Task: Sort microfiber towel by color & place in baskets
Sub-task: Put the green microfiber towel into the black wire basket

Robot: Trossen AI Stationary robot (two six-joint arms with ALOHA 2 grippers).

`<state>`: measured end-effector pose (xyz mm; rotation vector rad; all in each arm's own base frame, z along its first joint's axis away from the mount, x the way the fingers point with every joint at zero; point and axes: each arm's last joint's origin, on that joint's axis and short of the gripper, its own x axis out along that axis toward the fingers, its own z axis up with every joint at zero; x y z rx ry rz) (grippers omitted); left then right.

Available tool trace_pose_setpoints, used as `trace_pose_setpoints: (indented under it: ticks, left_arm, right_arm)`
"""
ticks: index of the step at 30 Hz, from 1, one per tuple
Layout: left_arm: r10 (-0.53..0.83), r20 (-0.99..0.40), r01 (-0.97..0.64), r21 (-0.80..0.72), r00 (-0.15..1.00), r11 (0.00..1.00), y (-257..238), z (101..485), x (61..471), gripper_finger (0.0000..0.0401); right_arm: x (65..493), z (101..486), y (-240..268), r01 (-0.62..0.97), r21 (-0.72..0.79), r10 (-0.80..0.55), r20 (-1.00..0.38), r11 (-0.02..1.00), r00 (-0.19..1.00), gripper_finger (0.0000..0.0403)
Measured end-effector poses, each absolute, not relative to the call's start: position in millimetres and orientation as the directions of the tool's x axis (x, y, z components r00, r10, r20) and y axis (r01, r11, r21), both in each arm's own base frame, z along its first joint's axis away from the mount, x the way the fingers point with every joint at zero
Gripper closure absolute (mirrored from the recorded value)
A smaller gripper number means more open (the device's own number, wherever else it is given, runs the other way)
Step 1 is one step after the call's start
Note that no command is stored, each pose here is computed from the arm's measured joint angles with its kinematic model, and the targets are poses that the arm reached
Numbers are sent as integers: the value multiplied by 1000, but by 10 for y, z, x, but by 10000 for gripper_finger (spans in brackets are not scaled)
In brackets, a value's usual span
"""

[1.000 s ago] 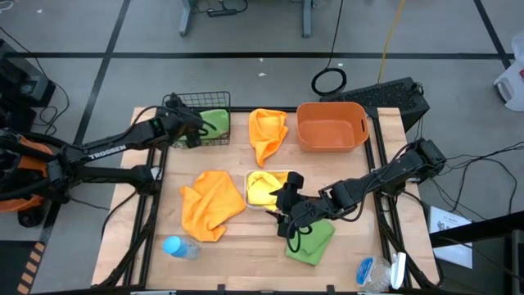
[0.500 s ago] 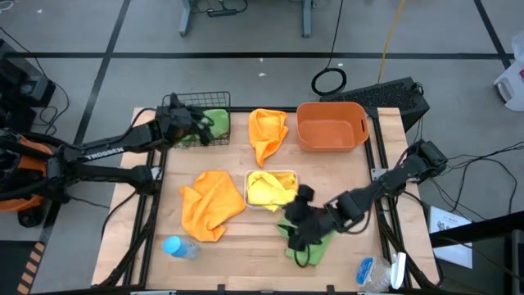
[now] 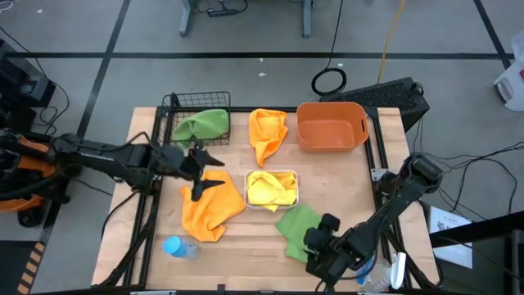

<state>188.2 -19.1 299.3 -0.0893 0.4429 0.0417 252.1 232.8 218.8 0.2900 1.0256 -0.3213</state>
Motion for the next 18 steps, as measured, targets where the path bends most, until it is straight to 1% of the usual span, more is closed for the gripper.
trace_pose_setpoints:
  ticks: [3,8,9,13,18]
  left_arm:
    - [46,-432,-72,-44,901,996,-325,2948,1940,111]
    - [133,-423,-134,27,896,991,-468,2877,2038,111]
    - [137,-425,-135,33,895,990,-487,2863,2054,111]
    - [122,-443,-115,44,888,992,-559,2801,2116,111]
    - [114,-472,-106,45,874,993,-613,2724,2173,111]
  right_arm:
    - [2525,2083,2277,443,15,-193,-887,896,419,120]
    - [2520,2013,2088,468,-151,-316,-901,871,298,86]
    - [2521,2015,2054,468,-179,-342,-894,866,290,83]
    - [2537,1930,1913,449,-224,-378,-879,865,292,86]
    - [2487,1628,1761,480,-176,-345,-892,859,291,102]
